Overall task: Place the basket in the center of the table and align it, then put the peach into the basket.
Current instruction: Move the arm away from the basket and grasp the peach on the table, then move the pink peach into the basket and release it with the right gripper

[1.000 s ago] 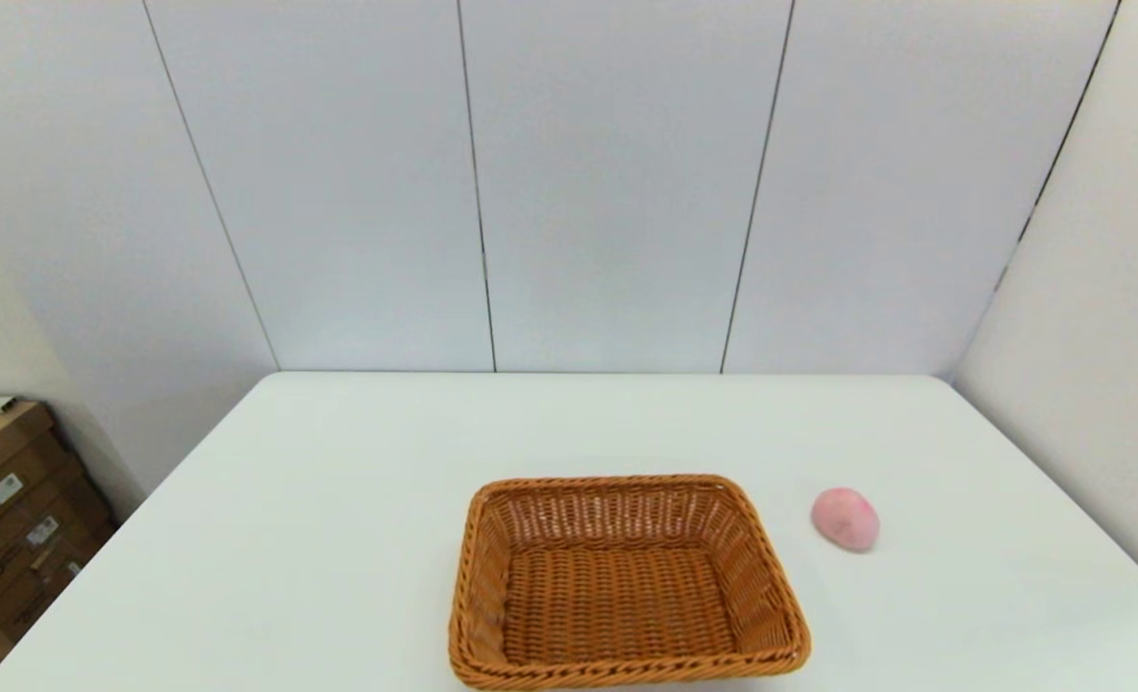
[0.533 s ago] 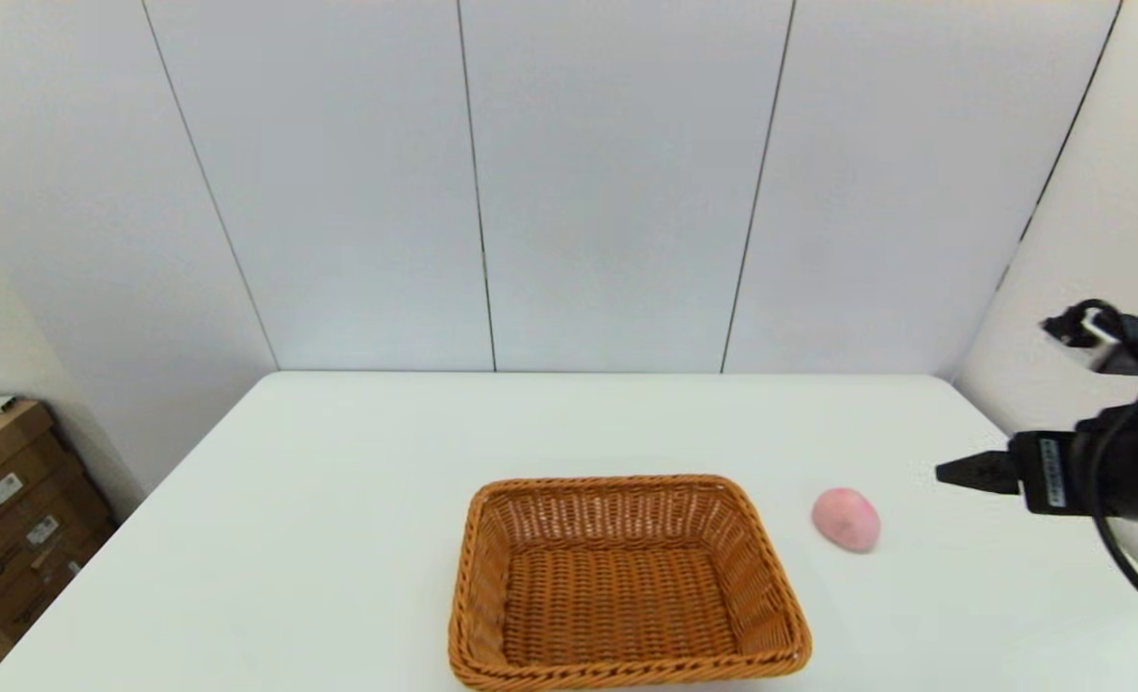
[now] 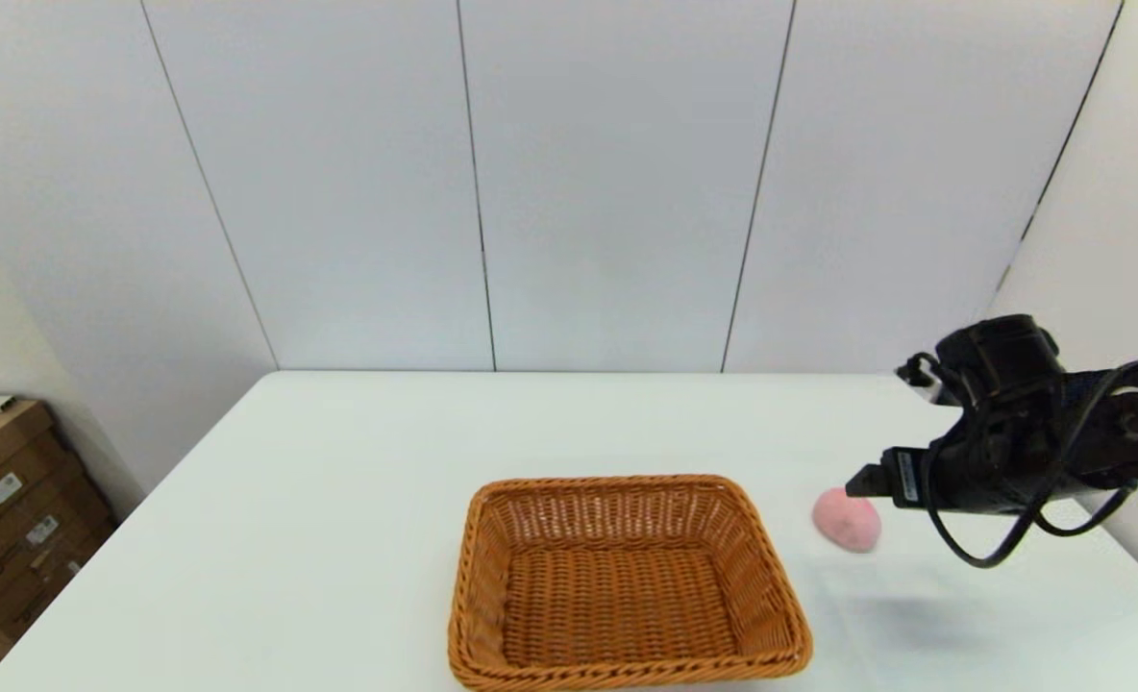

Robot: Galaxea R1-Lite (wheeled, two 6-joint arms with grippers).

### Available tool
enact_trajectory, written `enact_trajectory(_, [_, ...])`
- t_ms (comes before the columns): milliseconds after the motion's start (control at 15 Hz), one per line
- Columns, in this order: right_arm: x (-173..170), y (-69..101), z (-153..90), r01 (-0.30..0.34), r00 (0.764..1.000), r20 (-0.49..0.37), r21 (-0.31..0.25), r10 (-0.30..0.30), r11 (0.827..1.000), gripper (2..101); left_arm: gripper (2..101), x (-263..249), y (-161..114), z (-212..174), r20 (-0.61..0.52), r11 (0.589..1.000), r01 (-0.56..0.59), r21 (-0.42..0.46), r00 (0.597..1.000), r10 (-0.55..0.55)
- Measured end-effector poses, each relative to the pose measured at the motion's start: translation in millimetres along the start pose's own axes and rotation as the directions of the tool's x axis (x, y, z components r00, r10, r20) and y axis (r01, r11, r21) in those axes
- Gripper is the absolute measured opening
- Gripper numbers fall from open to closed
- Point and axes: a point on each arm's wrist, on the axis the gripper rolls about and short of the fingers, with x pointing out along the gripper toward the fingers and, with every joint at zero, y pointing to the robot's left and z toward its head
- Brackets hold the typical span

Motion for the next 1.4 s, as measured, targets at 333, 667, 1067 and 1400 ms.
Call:
enact_trajectory(333, [45,4.1,5,0.002,1.000,-0.030,-0.002,-0.002,1.000,97.1,97.8,0,0,0,0.000,1.000,0.000,0.002,1.000,0.000])
enact_trajectory(667, [77,7.4,8,0.001,0.999,-0.032,0.007,-0.001,1.000,69.5,97.8,0,0,0,0.000,1.000,0.000,0.002,1.000,0.000])
enact_trajectory(1067, [90,8.8,4,0.006,0.998,-0.062,0.016,-0.005,1.000,5.0,97.8,0,0,0,0.000,1.000,0.000,0.002,1.000,0.000])
enact_trajectory(1400, [54,8.5,16,-0.020,1.000,0.019,0.053,0.019,0.998,4.8,97.8,0,0,0,-0.001,1.000,0.000,0.002,1.000,0.000])
